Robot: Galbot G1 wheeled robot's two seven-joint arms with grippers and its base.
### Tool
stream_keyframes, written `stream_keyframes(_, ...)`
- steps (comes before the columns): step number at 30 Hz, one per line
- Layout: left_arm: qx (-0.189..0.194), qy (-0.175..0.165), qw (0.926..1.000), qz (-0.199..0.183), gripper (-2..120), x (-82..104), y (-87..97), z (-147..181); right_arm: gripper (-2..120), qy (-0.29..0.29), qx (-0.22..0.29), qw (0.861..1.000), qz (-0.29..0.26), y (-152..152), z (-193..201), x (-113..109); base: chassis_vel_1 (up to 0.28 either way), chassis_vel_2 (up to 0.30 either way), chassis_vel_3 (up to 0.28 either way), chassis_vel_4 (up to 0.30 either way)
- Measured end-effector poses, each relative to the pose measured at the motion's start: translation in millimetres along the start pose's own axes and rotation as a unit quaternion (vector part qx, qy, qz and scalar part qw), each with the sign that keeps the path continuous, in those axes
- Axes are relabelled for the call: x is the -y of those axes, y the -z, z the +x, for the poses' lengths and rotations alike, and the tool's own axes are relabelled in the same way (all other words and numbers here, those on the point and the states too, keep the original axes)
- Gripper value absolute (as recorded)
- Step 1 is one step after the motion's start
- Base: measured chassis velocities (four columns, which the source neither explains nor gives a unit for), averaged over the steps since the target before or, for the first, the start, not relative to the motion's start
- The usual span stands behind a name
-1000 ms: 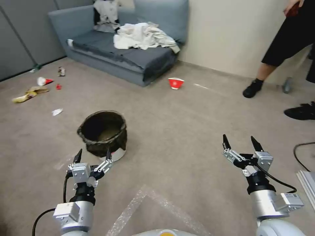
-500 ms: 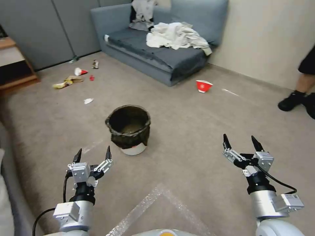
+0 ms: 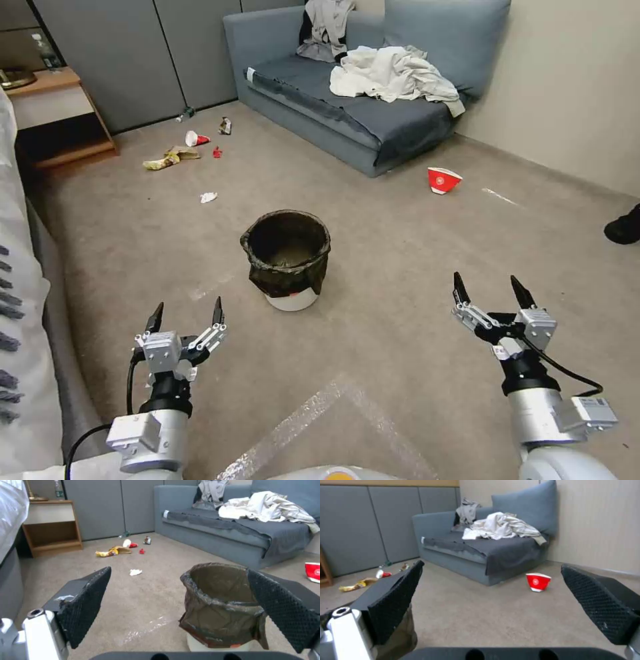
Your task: Pick up the trash can from the floor.
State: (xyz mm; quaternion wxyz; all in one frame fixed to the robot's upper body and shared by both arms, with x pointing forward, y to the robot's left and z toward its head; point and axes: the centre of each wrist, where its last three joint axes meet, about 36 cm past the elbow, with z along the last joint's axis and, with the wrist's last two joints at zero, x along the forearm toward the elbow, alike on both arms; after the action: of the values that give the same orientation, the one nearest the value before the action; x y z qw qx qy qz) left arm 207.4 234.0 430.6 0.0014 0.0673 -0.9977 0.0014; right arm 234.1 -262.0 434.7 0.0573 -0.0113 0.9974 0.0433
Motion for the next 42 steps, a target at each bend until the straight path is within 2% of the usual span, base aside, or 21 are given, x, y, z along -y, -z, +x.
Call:
stream_keyframes(14, 0.002, 0.004, 1.0, -0.002, 100, -1.6, 2.1, 0.1, 100, 0.025, 0.008, 1.0, 0.0, -5.1, 1.1, 1.3, -0.025, 0.024, 0.028, -0.021)
stream_keyframes(42, 0.001, 0.021, 0.9998, 0.003, 100, -1.3, 4.6, -7.0, 100, 0.037, 0.024, 0.999, 0.003, -4.8, 1.2, 1.6, -0.181, 0.168, 0.172, -0.172)
